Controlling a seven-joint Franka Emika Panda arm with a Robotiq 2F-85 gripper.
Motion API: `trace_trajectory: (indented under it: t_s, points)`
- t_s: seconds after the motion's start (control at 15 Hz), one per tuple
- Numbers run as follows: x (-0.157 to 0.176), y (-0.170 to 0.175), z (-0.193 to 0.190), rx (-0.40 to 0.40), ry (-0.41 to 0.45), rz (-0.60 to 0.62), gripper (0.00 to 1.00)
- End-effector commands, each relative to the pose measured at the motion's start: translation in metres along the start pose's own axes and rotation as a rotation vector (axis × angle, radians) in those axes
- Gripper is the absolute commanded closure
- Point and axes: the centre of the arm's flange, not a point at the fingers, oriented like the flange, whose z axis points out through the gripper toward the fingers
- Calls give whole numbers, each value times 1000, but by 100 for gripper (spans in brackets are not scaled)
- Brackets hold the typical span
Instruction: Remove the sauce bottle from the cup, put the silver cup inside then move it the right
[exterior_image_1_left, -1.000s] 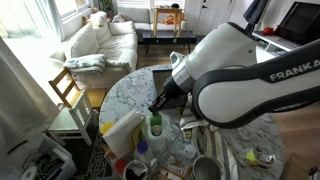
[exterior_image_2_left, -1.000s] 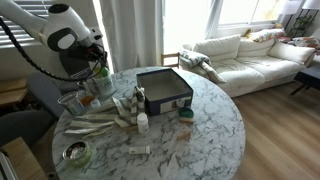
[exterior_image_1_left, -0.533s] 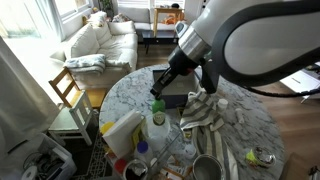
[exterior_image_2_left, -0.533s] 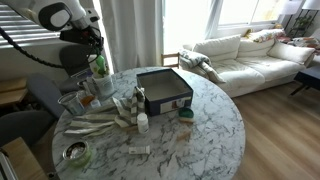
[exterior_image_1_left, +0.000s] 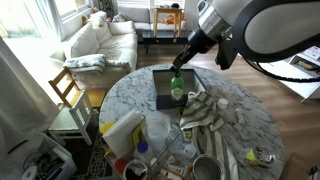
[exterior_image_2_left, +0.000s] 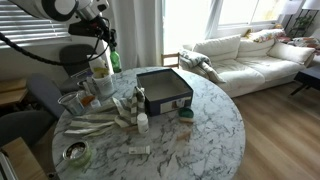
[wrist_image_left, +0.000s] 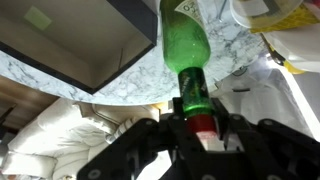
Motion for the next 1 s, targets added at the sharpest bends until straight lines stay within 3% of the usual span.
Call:
trace_trajectory:
  t_s: [0.0, 0.33, 0.53, 0.93]
  points:
    - [-39, 16, 32, -37, -83, 97, 92]
    - [-77, 8, 80, 19, -69, 124, 92]
    - [-91, -2, 100, 52, 21, 125, 92]
    - [-116, -7, 125, -4, 106, 66, 92]
